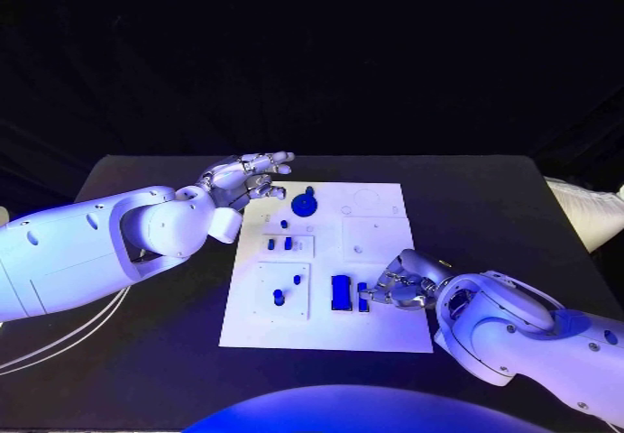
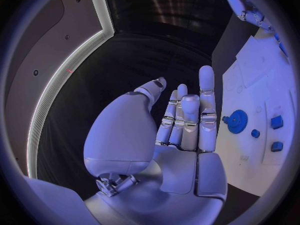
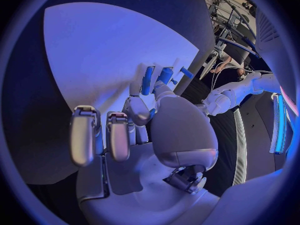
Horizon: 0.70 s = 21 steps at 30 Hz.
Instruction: Assemble the parts on the task board
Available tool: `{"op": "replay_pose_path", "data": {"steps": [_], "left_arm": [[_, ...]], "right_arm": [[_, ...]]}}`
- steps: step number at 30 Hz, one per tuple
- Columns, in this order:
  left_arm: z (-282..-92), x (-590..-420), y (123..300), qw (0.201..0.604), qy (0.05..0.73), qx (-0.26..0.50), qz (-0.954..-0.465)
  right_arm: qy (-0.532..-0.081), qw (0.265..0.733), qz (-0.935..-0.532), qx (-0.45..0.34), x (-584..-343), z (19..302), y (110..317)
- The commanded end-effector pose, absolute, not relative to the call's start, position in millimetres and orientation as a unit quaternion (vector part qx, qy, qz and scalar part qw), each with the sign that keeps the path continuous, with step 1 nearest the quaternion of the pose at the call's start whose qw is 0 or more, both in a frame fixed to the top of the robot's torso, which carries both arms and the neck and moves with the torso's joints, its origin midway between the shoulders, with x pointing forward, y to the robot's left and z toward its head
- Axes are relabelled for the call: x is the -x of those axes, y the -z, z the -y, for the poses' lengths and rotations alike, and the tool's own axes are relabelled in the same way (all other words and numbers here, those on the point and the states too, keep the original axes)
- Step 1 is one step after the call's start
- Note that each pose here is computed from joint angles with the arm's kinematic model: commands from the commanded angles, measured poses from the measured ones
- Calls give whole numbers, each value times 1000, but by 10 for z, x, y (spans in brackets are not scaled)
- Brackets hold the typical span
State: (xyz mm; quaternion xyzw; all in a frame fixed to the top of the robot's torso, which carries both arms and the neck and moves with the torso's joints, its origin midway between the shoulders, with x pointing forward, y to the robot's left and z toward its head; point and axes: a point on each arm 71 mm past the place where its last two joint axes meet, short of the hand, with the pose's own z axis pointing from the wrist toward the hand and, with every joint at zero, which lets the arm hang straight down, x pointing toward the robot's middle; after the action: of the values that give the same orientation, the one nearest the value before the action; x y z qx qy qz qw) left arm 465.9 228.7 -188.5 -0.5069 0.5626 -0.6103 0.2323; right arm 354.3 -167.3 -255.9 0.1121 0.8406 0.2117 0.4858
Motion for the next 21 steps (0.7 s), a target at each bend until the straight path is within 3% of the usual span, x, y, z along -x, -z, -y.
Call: {"op": "replay_pose_path", "data": {"steps": [1, 8, 21], "left_arm": [[-2268, -4654, 1872, 227, 618, 500, -563], [-2271, -4654, 1872, 228, 617, 501, -562], [-2269, -4659, 1874, 228, 618, 500, -562]], "right_arm": [[-279, 523, -798, -108, -3570, 1669, 2469], [-320, 528, -784, -68, -3539, 1712, 2455], [-329, 514, -792, -18, -3493, 1659, 2531]]}}
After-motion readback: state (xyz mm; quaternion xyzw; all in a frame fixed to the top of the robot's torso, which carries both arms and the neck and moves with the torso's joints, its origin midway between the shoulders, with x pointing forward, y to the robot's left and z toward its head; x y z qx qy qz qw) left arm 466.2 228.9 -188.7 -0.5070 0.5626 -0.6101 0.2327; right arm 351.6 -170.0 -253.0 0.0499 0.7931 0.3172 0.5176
